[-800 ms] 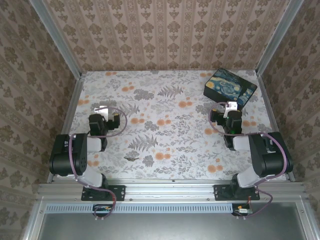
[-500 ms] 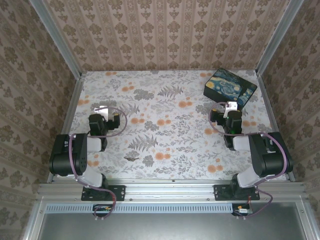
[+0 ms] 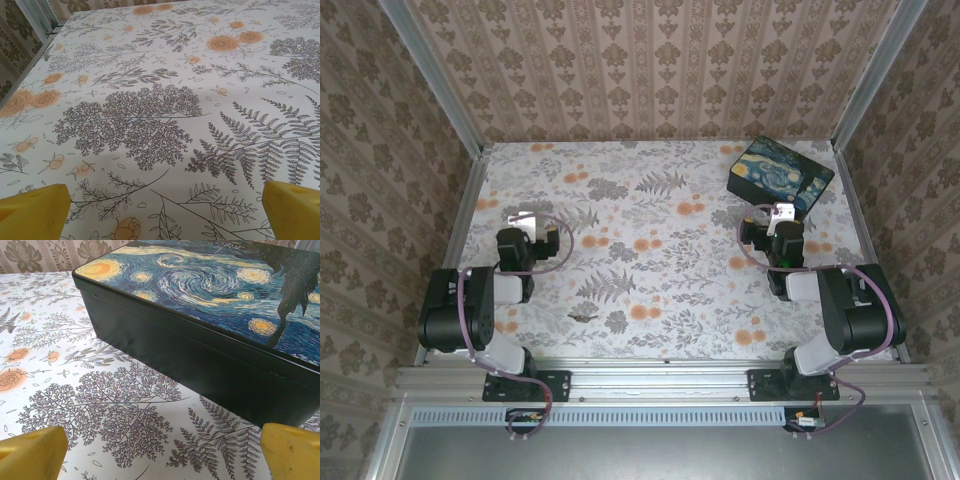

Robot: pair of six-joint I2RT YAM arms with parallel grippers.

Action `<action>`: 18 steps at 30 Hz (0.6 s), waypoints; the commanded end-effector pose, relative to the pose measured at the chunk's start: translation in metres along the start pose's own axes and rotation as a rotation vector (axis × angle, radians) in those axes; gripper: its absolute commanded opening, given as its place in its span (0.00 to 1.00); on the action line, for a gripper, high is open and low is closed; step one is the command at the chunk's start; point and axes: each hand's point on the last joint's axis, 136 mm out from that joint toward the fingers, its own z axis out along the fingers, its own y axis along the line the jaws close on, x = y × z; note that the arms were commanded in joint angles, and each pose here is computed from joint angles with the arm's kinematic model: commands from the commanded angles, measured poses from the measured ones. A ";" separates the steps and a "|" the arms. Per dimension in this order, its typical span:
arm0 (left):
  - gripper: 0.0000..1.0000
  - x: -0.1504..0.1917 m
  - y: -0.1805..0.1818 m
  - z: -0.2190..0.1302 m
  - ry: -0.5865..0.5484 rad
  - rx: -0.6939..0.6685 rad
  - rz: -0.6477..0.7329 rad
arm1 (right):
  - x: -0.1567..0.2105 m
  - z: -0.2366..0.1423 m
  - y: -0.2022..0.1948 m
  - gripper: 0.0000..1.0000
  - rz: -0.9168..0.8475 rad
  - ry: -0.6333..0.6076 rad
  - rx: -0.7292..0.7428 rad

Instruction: Unlock a padlock with a key

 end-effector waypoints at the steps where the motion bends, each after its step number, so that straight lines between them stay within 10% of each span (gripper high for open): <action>1: 1.00 -0.018 -0.001 0.001 -0.047 0.035 -0.002 | -0.006 0.000 0.006 1.00 -0.007 -0.017 -0.037; 13: 1.00 -0.055 0.074 -0.019 0.139 -0.331 -0.221 | -0.063 -0.019 -0.078 0.97 0.333 0.138 0.248; 18: 1.00 -0.081 0.056 -0.026 0.192 -0.216 -0.296 | -0.056 -0.018 -0.118 0.95 0.478 0.244 0.293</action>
